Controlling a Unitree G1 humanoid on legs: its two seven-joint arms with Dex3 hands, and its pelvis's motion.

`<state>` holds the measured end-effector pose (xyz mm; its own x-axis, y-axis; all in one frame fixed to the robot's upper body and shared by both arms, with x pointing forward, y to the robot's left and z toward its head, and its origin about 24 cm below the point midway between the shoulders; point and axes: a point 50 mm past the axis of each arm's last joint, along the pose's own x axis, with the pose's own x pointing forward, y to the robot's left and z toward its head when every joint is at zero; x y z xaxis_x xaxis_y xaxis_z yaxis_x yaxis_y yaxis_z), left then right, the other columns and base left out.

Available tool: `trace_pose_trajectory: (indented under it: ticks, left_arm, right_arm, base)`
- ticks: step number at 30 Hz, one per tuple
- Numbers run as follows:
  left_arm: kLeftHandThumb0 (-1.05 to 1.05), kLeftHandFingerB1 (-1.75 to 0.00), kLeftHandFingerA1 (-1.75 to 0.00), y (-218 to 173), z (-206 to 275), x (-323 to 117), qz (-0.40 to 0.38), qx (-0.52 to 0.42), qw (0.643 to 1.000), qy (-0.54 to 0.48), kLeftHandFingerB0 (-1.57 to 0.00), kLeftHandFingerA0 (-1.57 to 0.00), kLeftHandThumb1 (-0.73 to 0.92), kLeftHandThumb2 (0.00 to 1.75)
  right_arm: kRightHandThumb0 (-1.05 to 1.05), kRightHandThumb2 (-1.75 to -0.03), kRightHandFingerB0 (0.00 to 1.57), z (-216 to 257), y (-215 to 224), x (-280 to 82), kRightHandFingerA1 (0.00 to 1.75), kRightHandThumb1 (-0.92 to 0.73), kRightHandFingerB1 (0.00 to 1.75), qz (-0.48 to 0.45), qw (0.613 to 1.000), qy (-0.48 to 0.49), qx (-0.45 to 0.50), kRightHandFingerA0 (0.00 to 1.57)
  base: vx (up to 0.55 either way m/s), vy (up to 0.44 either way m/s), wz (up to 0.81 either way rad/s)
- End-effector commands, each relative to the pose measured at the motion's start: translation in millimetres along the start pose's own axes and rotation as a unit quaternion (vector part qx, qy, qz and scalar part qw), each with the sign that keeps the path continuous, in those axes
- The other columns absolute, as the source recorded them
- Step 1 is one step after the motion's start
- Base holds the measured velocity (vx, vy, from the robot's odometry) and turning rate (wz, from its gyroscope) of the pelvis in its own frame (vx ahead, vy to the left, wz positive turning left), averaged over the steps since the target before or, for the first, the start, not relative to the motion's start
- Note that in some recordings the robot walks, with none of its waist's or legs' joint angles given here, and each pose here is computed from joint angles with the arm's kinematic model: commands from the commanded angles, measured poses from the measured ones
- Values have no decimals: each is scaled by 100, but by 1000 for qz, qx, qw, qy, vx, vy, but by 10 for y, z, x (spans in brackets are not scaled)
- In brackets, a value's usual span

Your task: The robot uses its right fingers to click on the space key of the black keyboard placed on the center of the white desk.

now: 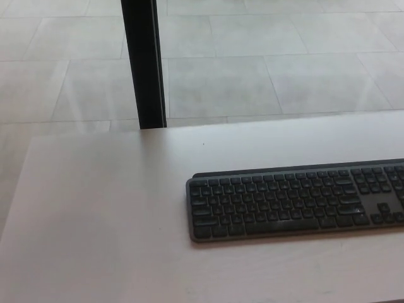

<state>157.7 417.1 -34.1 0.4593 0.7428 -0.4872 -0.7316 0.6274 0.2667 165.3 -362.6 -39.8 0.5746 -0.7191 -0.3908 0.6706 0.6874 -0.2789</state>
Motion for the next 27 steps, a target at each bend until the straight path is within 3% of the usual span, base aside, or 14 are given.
trace_pose_trajectory:
  ticks: [1,11,12,13,14,16,17,19,20,21,22,24,26,27]
  left_arm:
    - [-39,-71,-83,216,145,38,71,-139,988,-15,-70,-78,34,81]
    - [-37,-62,-76,218,148,42,74,-145,987,-13,-80,-77,46,53]
    - [-39,-72,-82,218,150,43,73,-143,987,-12,-73,-79,34,80]
    - [-39,-62,-77,216,153,43,76,-143,987,-13,-82,-80,45,52]
    - [-41,-71,-83,215,158,44,75,-141,987,-13,-72,-78,33,80]
    - [-41,-71,-83,211,172,47,73,-140,987,-13,-72,-79,34,80]
    - [-37,-72,-84,208,172,50,73,-158,985,-8,-70,-77,33,80]
    - [-39,-61,-79,216,177,50,78,-135,988,-9,-79,-80,45,53]
    - [-41,-60,-78,218,176,50,81,-126,989,-8,-74,-78,44,53]
    - [-41,-60,-78,220,174,50,80,-129,988,-8,-74,-78,44,53]
    - [-45,-71,-84,212,174,50,78,-134,988,-9,-73,-79,35,80]
    - [-40,-61,-77,210,176,51,77,-141,987,-7,-76,-75,46,53]
    - [-41,-71,-82,210,177,51,78,-147,986,-7,-69,-76,34,82]
    - [-41,-62,-80,210,178,50,79,-141,987,-9,-79,-80,46,53]
  right_arm:
    - [-48,-55,65,184,-263,36,67,-46,52,-110,984,-10,139,94]
    - [-47,-55,70,759,-568,137,97,-52,59,-190,936,-36,295,100]
    - [-45,-57,67,929,-599,169,85,-56,53,-194,936,-45,290,97]
    - [-42,-57,67,1045,-607,182,81,-56,50,-196,931,-51,303,94]
    - [-40,-86,58,1133,-601,179,80,-44,63,-194,927,-67,313,82]
    - [-43,-82,57,1258,-583,157,77,-47,61,-177,926,-97,320,83]
    - [-30,-57,59,1478,-540,133,63,-59,44,-158,926,-124,321,89]
    - [-30,-57,59,1580,-506,118,59,-58,42,-153,926,-127,320,89]
    - [-26,-58,56,1769,-411,58,134,-57,43,-118,929,-168,307,69]
    - [-26,-58,56,1872,-350,10,134,-57,43,-100,934,-192,284,69]
    - [-29,-56,71,2017,-244,-64,175,-54,47,-85,939,-229,240,86]
    - [-28,-56,74,2099,-170,-117,175,-53,46,-67,942,-249,214,92]
    - [-24,-56,73,2201,-38,-196,175,-54,48,-40,939,-294,172,88]
    - [-27,-55,74,2237,26,-228,164,-52,46,-29,939,-310,149,91]
  base:
    - [0,0,0]
    - [0,0,0]
    - [0,0,0]
    - [0,0,0]
    - [0,0,0]
    - [0,0,0]
    - [0,0,0]
    - [0,0,0]
    - [0,0,0]
    - [0,0,0]
    - [0,0,0]
    - [0,0,0]
    - [0,0,0]
    - [0,0,0]
